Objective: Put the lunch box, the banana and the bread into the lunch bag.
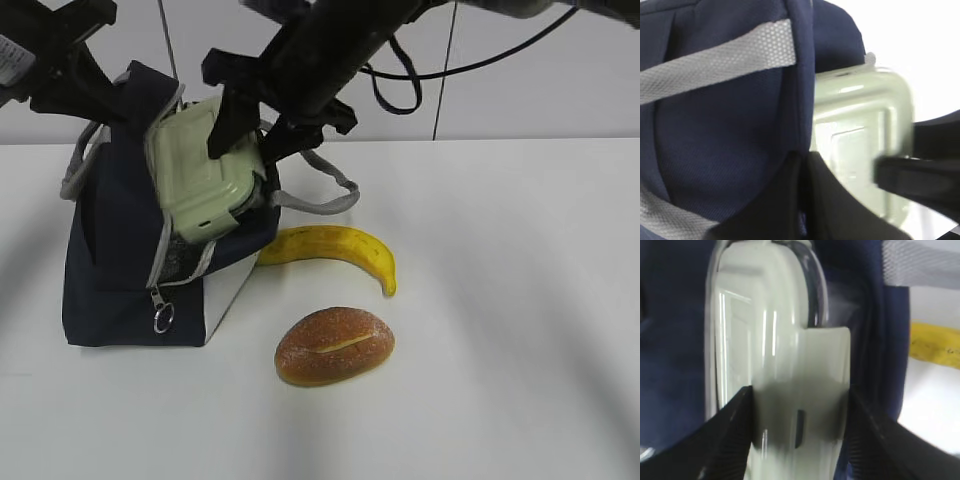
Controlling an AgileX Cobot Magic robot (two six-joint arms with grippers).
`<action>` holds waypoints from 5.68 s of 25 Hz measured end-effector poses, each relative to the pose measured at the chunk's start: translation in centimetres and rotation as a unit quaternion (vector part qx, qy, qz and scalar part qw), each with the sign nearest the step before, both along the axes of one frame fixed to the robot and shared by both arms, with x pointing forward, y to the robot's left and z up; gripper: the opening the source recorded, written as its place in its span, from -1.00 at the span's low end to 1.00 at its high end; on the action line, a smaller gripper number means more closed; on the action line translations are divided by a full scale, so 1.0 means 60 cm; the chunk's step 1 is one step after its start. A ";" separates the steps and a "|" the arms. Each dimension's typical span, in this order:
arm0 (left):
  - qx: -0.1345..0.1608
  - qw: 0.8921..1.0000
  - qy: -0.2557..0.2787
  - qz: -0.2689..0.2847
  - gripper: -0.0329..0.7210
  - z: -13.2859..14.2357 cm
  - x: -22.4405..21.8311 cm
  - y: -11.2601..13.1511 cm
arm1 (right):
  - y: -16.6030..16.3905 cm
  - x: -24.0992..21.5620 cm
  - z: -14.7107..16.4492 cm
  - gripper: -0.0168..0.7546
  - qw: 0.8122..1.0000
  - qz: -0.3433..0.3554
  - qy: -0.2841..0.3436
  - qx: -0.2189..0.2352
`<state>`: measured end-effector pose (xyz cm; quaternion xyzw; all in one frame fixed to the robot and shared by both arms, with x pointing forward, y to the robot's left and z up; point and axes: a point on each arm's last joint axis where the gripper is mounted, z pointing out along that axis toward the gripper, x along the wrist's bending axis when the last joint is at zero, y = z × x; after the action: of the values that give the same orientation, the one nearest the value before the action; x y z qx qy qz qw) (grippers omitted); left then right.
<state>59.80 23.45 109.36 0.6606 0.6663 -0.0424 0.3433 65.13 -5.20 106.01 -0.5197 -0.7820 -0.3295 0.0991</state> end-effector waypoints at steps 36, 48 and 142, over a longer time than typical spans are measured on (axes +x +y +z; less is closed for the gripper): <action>0.013 1.000 -0.004 0.000 -0.91 -0.002 0.001 0.003 | 0.107 0.018 -0.105 0.34 0.993 0.079 -0.027 -0.080; 0.026 1.000 0.005 -0.008 -0.91 -0.004 -0.002 0.005 | 0.050 0.010 0.047 0.34 0.988 0.079 -0.110 -0.071; -0.018 1.000 0.018 0.005 -0.91 0.001 -0.002 0.015 | -0.068 -0.029 0.079 -0.19 0.988 0.113 -0.109 -0.011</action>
<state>59.65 24.35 109.41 0.6498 0.6748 -0.0644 0.3439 63.37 -9.30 110.76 -0.3901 -0.8456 -0.3617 0.0444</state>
